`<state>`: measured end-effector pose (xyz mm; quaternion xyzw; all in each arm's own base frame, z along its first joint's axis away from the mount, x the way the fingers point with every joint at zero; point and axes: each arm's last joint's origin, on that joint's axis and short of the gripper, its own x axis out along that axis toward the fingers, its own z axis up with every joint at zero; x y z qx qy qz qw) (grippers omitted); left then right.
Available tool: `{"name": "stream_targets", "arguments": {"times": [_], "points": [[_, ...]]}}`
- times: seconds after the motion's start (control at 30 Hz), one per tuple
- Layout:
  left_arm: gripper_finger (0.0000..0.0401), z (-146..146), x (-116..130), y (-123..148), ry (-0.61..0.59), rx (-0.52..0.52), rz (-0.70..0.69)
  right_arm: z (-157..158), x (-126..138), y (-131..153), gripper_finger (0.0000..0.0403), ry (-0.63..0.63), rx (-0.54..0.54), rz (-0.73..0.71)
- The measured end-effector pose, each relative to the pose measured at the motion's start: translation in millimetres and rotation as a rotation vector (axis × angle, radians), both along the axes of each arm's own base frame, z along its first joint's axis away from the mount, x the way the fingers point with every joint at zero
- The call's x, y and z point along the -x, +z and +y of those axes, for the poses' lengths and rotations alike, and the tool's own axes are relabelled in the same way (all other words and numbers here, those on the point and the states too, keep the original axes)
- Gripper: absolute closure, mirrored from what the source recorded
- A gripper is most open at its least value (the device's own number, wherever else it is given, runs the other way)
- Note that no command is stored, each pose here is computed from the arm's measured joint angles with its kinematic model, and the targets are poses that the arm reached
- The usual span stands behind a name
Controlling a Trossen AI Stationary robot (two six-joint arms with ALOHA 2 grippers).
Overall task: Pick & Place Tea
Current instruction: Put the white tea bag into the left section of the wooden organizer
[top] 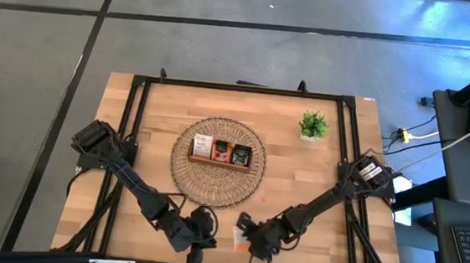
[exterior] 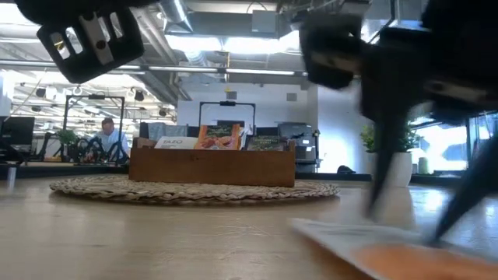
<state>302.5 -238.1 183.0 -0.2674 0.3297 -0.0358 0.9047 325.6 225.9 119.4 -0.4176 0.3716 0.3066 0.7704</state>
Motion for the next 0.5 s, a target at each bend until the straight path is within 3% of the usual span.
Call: {"name": "stream_targets", "arguments": {"times": [0.13, 0.3, 0.33, 0.4, 0.5], "points": [[0.0349, 6, -2, -2, 0.014, -0.018, 0.024, -8, -12, 1, 0.0288, 0.223, 0.130, -0.107], [0.0345, 16, -7, -4, 0.040, -0.039, 0.045, -17, -19, 2, 0.0288, 0.395, 0.189, -0.135], [0.0345, 18, -9, -4, 0.047, -0.041, 0.047, -17, -20, 2, 0.0288, 0.384, 0.206, -0.153], [0.0345, 22, -11, -5, 0.061, -0.045, 0.054, -18, -24, 8, 0.0288, 0.245, 0.225, -0.218], [0.0347, 29, -15, -6, 0.094, -0.031, 0.068, -13, -33, 36, 0.0288, -0.030, 0.114, -0.324]]}}
